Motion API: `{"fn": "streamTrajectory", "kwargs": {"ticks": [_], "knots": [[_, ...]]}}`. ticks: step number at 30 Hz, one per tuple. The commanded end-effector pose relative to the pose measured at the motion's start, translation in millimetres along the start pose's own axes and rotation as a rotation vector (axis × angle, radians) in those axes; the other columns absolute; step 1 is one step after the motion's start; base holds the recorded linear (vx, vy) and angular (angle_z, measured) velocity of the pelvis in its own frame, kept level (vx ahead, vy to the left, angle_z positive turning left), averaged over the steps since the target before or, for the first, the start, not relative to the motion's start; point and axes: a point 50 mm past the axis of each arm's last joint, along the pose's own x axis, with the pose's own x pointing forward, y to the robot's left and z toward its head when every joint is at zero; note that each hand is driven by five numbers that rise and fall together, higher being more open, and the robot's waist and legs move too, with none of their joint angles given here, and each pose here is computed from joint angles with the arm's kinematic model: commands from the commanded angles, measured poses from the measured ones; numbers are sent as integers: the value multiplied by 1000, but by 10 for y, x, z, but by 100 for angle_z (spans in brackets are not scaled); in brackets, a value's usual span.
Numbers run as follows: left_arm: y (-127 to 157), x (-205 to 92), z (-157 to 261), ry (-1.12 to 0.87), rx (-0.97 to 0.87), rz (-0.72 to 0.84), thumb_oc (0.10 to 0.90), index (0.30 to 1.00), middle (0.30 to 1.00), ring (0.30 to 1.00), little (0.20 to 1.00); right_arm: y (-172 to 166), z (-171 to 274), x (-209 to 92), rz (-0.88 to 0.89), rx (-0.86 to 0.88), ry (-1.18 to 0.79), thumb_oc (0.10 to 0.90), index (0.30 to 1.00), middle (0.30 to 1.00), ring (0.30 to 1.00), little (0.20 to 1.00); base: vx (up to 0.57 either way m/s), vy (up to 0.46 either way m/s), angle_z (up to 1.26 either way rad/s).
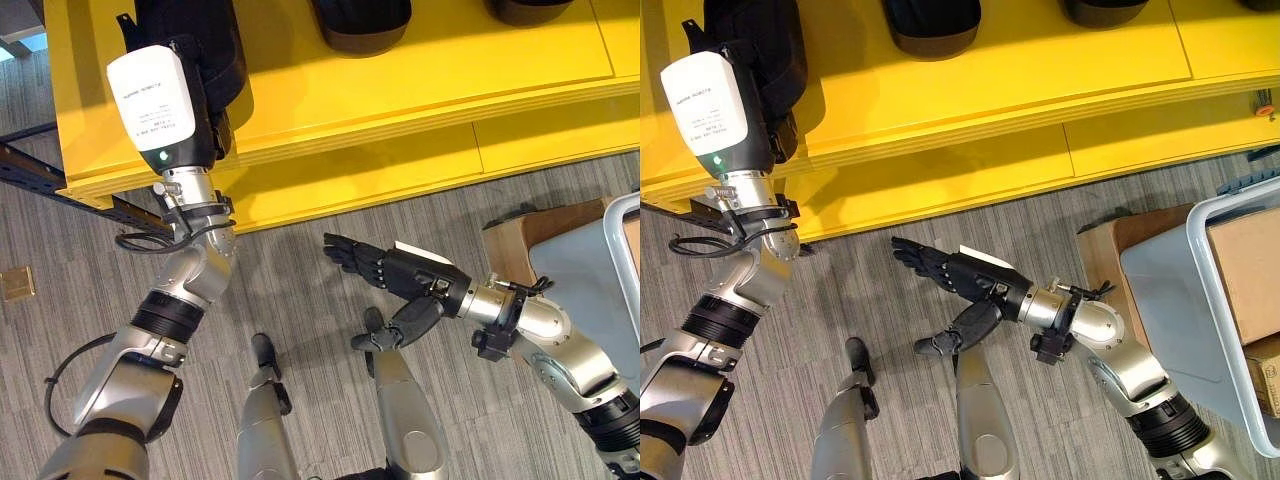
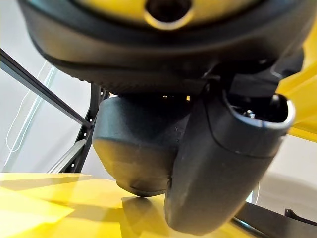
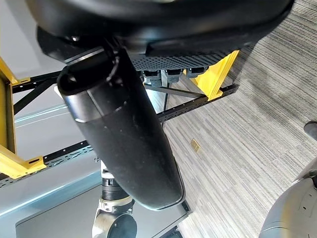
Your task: Move parts from the plastic box to the shelf.
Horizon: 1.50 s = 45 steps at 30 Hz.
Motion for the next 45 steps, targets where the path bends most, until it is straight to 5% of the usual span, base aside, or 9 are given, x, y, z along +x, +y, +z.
{"fn": "streamTrajectory", "kwargs": {"ticks": [1,21,22,45], "knots": [[374,395,87,-78,11,246,400,300,300,300,300,65,470,122,86,-101,-249,900,1000,1000,1000,1000,0,0,0],[406,400,95,-83,-2,249,400,300,300,300,300,83,488,158,92,-110,-257,900,1000,1000,1000,1000,0,0,0],[387,247,146,-185,-94,133,400,300,300,300,300,173,290,-48,-92,0,-307,900,1000,1000,1000,1000,-42,5,0],[377,346,129,-138,-63,139,400,300,300,300,300,115,348,26,-25,-24,-300,900,1000,1000,1000,1000,-37,12,1]]}}
